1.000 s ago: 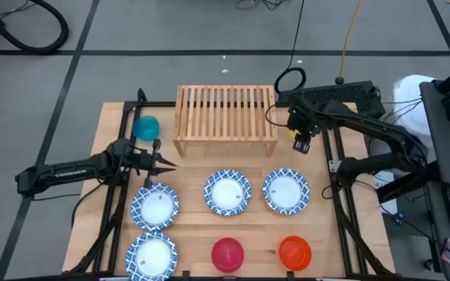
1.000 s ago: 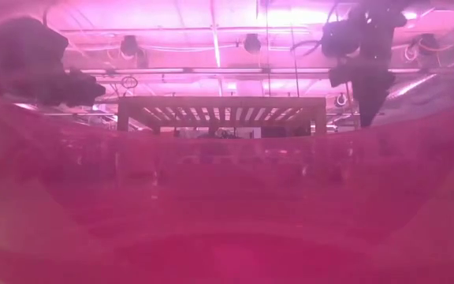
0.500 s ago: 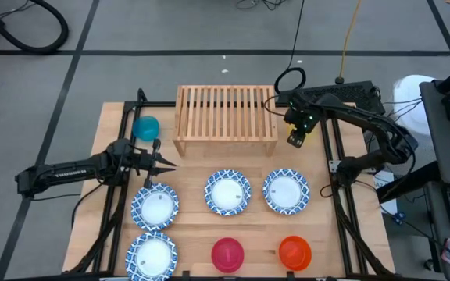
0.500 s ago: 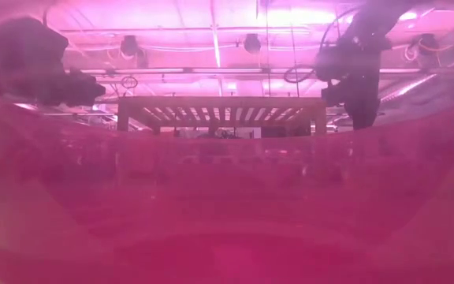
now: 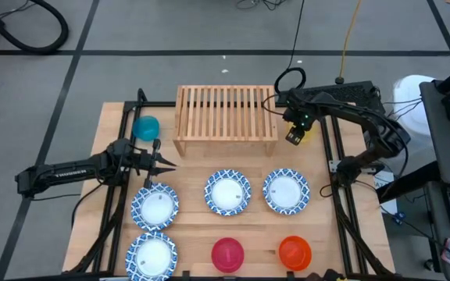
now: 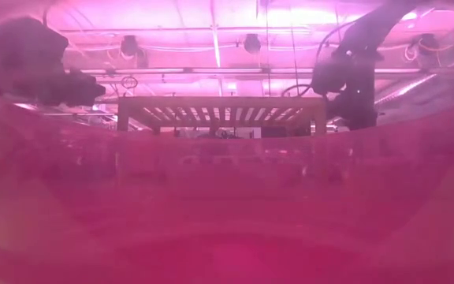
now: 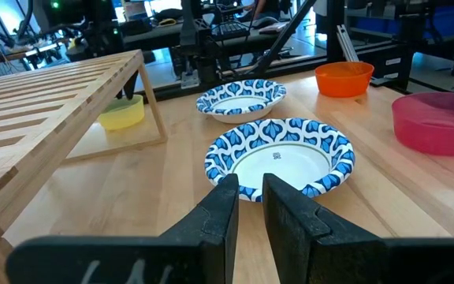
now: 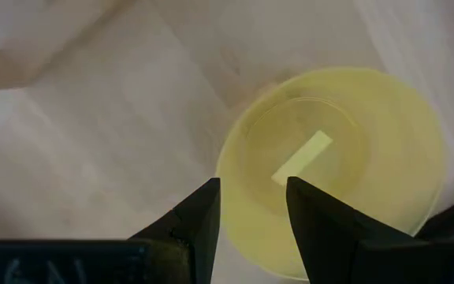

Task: Place and stack bowls onto a shelf
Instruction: Put the yellow bowl on the shelf

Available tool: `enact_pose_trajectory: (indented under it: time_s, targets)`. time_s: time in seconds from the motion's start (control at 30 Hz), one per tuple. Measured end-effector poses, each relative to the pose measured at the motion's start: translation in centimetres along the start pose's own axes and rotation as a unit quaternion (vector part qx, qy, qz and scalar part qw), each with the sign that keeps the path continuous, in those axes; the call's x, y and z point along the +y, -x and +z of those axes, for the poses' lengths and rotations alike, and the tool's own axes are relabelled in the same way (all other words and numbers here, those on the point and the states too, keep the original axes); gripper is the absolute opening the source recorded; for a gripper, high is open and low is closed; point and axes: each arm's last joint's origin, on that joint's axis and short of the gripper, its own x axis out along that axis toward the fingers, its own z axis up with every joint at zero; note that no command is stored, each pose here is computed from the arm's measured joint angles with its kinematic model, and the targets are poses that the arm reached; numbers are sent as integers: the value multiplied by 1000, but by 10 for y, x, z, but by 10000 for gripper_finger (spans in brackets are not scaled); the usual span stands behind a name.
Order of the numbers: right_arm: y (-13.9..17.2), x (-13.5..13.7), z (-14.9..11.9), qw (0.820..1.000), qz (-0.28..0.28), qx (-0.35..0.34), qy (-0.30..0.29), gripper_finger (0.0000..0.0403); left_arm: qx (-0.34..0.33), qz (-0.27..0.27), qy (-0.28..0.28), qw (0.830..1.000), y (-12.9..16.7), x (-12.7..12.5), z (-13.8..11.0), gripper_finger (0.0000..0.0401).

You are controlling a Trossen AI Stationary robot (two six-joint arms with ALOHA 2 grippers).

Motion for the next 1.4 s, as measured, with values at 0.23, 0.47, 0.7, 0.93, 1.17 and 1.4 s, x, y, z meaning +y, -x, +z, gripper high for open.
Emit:
enact_pose_trajectory:
  time_s: [0.23,0.47,0.7,0.93,1.17,1.4]
  targets:
    - [-10,1,1,1000,14,1,8,141,0,0,0,1000,0,0,0,67]
    - [-33,3,-8,1000,9,-12,18,141,0,0,0,1000,0,0,0,67]
    - [-38,2,-8,999,-20,-20,40,129,0,0,0,1000,0,0,0,67]
    - [-38,2,-8,998,-20,-22,48,16,0,0,0,1000,0,0,0,67]
    - [-35,-1,-10,997,-68,-9,41,2,0,0,0,1000,0,0,0,67]
    - [-3,1,-26,994,-91,-38,39,1,0,0,0,1000,0,0,0,67]
